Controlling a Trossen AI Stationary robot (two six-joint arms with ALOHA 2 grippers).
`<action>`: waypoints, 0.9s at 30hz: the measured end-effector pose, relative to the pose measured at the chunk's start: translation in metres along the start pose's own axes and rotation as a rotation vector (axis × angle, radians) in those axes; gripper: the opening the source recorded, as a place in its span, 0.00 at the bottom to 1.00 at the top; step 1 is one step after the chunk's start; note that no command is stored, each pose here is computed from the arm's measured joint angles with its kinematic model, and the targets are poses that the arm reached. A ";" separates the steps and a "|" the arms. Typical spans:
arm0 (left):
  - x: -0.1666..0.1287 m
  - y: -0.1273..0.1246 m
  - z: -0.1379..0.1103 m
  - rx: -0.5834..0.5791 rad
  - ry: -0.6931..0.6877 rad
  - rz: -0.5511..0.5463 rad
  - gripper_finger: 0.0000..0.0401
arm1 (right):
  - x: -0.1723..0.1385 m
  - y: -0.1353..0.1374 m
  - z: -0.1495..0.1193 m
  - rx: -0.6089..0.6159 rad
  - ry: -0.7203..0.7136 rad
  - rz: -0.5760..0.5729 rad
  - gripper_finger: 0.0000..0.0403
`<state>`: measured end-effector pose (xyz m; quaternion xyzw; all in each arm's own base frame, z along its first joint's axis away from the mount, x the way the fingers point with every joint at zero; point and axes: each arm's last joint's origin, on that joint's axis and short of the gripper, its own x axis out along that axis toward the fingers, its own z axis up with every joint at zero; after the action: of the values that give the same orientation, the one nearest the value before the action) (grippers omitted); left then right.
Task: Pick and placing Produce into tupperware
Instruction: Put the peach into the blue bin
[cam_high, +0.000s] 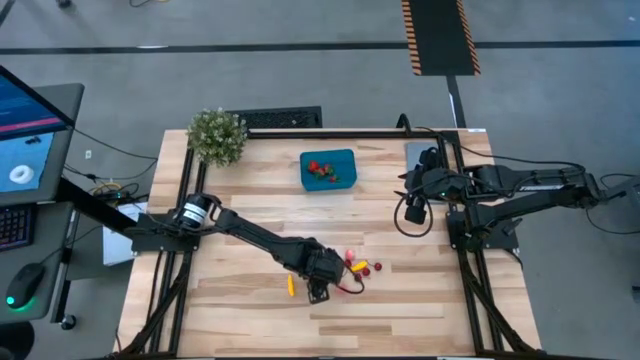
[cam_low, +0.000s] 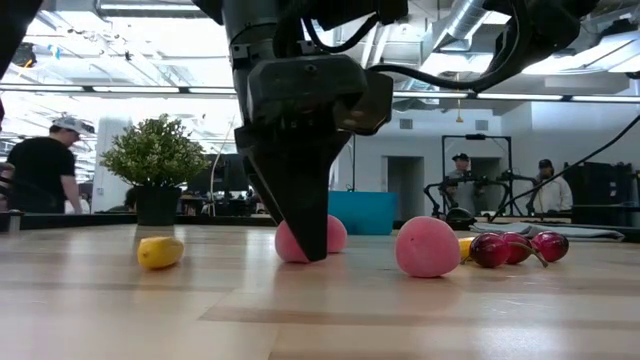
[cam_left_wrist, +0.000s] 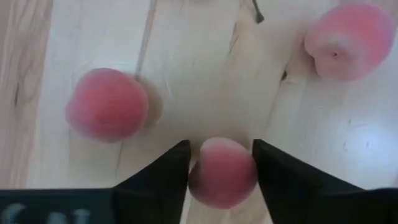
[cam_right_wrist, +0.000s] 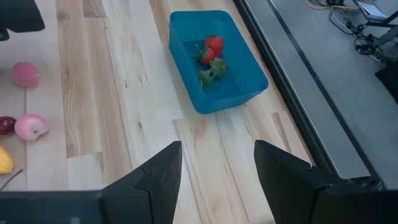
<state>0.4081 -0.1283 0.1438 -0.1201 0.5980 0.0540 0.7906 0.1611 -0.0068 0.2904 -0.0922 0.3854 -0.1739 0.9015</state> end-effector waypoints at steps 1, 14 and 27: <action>0.000 0.001 0.000 -0.002 -0.001 0.001 0.38 | 0.000 0.000 0.000 0.000 0.000 0.000 0.56; 0.000 0.002 0.002 -0.008 -0.004 0.007 0.31 | 0.000 0.000 0.000 0.000 0.000 0.000 0.56; 0.000 0.002 0.002 -0.046 -0.007 0.006 0.29 | 0.000 0.000 0.000 0.001 0.000 0.000 0.56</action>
<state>0.4093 -0.1255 0.1436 -0.1363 0.5943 0.0707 0.7894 0.1611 -0.0068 0.2903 -0.0919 0.3855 -0.1742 0.9014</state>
